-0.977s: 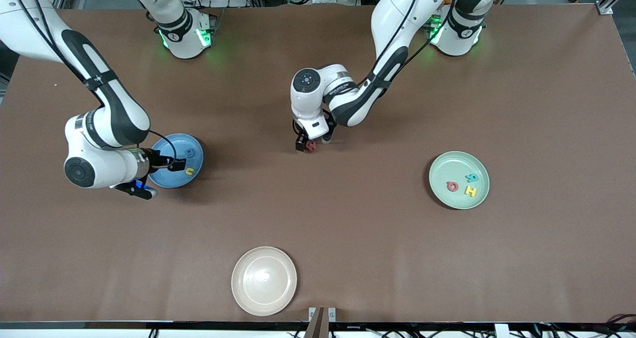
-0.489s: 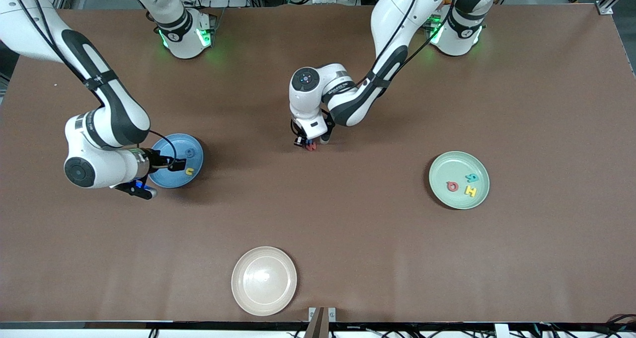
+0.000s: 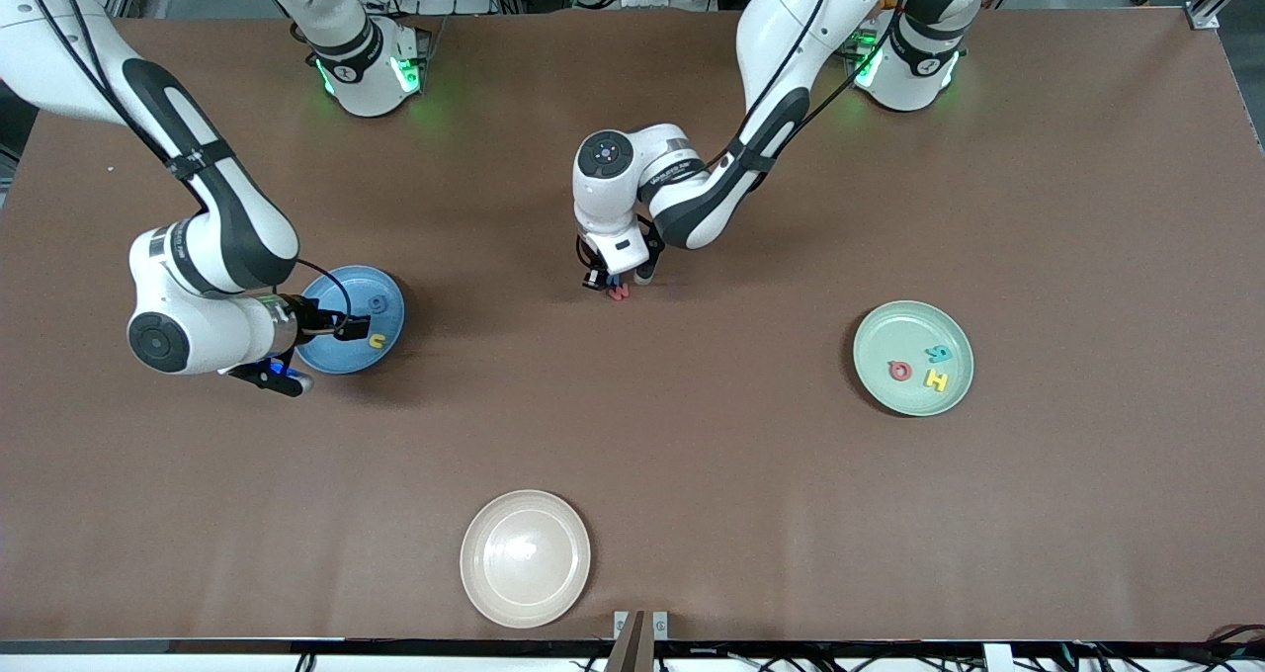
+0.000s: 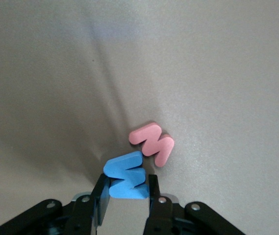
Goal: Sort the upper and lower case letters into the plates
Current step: 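Carry the W to the green plate while the right gripper reaches the pink w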
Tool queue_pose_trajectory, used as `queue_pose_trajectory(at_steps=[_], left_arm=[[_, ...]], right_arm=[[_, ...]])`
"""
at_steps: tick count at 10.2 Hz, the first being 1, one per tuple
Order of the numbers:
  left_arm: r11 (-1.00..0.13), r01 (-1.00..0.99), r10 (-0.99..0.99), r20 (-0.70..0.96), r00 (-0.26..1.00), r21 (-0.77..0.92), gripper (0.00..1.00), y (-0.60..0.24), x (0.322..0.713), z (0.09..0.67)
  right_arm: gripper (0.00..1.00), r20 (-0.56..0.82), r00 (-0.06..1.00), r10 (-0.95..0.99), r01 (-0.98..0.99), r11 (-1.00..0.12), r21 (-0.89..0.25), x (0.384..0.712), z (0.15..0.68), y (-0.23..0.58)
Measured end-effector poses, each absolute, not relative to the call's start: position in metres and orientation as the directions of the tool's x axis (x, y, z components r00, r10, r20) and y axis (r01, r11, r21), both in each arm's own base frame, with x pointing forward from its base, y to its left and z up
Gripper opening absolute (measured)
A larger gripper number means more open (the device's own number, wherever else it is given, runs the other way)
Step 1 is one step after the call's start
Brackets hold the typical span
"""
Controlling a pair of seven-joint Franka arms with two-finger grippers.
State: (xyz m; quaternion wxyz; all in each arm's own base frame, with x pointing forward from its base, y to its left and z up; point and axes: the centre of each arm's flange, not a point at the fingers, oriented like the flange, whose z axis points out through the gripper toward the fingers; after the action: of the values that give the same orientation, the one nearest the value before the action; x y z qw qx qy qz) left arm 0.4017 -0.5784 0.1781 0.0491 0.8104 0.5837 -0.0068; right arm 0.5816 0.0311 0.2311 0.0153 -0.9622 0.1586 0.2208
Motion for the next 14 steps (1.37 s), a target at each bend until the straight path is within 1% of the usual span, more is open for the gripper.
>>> queue_pose_trajectory(at_steps=[3, 5, 9, 12, 14], left_arm=[[-0.337, 0.934, 0.94, -0.018, 0.341, 0.119, 0.36, -0.581, 0.425, 0.226], [-0.376, 0.913, 0.925, -0.002, 0.381, 0.157, 0.36, -0.569, 0.453, 0.261], [-0.521, 0.832, 0.852, 0.069, 0.518, 0.191, 0.36, -0.501, 0.526, 0.324], [-0.677, 0.724, 0.735, 0.159, 0.659, 0.13, 0.36, -0.424, 0.576, 0.374], [-0.738, 0.672, 0.671, 0.184, 0.718, 0.07, 0.36, -0.373, 0.602, 0.387]], right_arm=[[1.0, -0.423, 0.847, -0.321, -0.336, -0.941, 0.043, 0.587, 0.249, 0.067], [1.0, -0.419, 0.828, -0.372, -0.387, -0.921, 0.052, 0.591, 0.261, 0.097], [1.0, -0.373, 0.786, -0.493, -0.499, -0.862, 0.088, 0.592, 0.289, 0.189], [1.0, -0.321, 0.774, -0.546, -0.567, -0.823, 0.034, 0.586, 0.3, 0.255], [1.0, -0.294, 0.8, -0.523, -0.552, -0.834, -0.018, 0.574, 0.302, 0.297]])
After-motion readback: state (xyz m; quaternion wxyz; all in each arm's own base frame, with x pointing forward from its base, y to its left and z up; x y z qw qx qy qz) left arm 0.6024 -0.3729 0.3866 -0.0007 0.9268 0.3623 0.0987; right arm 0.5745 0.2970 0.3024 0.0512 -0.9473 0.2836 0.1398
